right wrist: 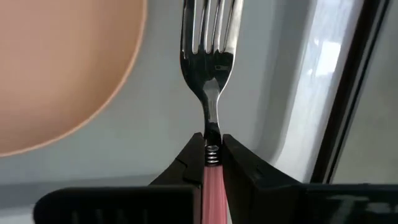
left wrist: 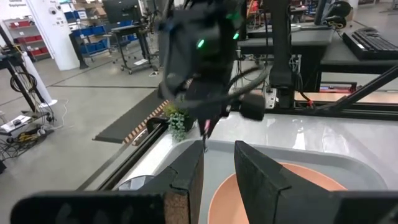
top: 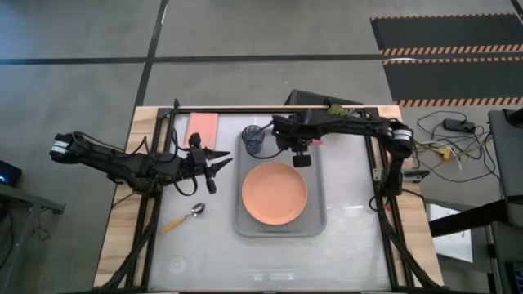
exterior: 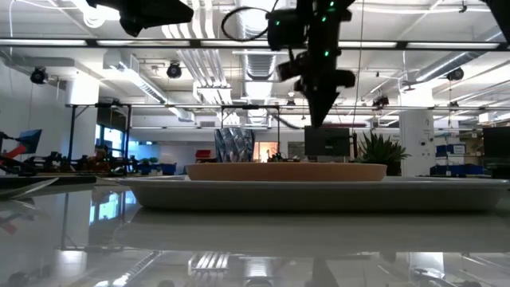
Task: Pick and place plate/cup/fork/spoon on tray
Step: Put the pink fork on the gray tray to the right of the black cup, then put the orange spoon on the gray tray to the bottom of the pink fork
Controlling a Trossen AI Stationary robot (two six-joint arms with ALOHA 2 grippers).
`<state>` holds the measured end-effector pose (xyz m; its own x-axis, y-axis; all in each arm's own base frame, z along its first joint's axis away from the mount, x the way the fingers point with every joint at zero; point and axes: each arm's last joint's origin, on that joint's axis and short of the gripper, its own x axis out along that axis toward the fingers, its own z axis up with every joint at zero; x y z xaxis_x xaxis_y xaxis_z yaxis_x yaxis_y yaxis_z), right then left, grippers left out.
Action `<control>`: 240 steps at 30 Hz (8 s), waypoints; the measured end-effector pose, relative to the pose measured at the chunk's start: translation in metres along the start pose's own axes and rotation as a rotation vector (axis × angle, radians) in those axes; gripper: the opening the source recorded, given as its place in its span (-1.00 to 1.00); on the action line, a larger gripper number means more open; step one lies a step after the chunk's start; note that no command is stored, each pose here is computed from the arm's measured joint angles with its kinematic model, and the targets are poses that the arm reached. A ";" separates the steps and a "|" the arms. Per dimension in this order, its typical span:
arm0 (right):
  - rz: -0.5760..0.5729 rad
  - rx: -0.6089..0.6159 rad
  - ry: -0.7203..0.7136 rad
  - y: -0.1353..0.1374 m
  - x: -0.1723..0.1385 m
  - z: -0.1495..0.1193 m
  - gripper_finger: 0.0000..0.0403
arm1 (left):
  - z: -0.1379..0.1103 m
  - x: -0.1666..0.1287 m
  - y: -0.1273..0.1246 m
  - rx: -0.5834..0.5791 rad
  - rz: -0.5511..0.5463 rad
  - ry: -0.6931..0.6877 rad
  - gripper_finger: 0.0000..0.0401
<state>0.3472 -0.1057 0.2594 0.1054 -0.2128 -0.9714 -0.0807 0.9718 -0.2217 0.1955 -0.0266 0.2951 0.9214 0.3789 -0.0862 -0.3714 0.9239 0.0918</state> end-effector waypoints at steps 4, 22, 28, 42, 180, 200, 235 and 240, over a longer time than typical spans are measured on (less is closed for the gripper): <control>-0.003 -0.020 -0.001 -0.015 0.020 0.004 -0.90 | 0.000 0.000 0.000 0.000 -0.001 0.000 -0.64; 0.060 0.024 0.009 -0.053 0.080 0.002 -0.90 | 0.000 0.000 0.000 0.009 0.000 0.000 -0.64; 0.070 0.008 0.033 -0.054 0.102 0.005 -0.90 | 0.000 0.000 0.000 0.009 0.000 0.000 -0.64; 0.048 0.045 0.012 -0.058 0.111 0.009 -0.73 | 0.001 0.000 0.000 0.034 0.001 -0.003 -0.64; 0.087 0.069 -1.085 0.140 -0.014 -0.088 -0.84 | -0.007 -0.012 -0.109 -0.074 -0.530 0.402 -0.89; 0.484 -0.258 -1.535 0.151 -0.037 -0.053 -0.32 | -0.009 0.055 -0.120 0.209 -0.824 -0.024 -0.89; 0.716 -0.531 -1.529 0.158 -0.034 0.032 -0.44 | -0.016 0.090 -0.106 0.121 -0.833 -0.108 -0.84; 0.700 -0.503 -1.528 0.157 -0.034 0.032 -0.71 | -0.017 0.091 -0.104 0.104 -0.821 -0.101 -0.80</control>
<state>0.3630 0.0577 0.2606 0.6506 0.7594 -0.0078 -0.7542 0.6449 -0.1233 0.3158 -0.0876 0.2613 0.9025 -0.4238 -0.0770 0.4305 0.8932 0.1299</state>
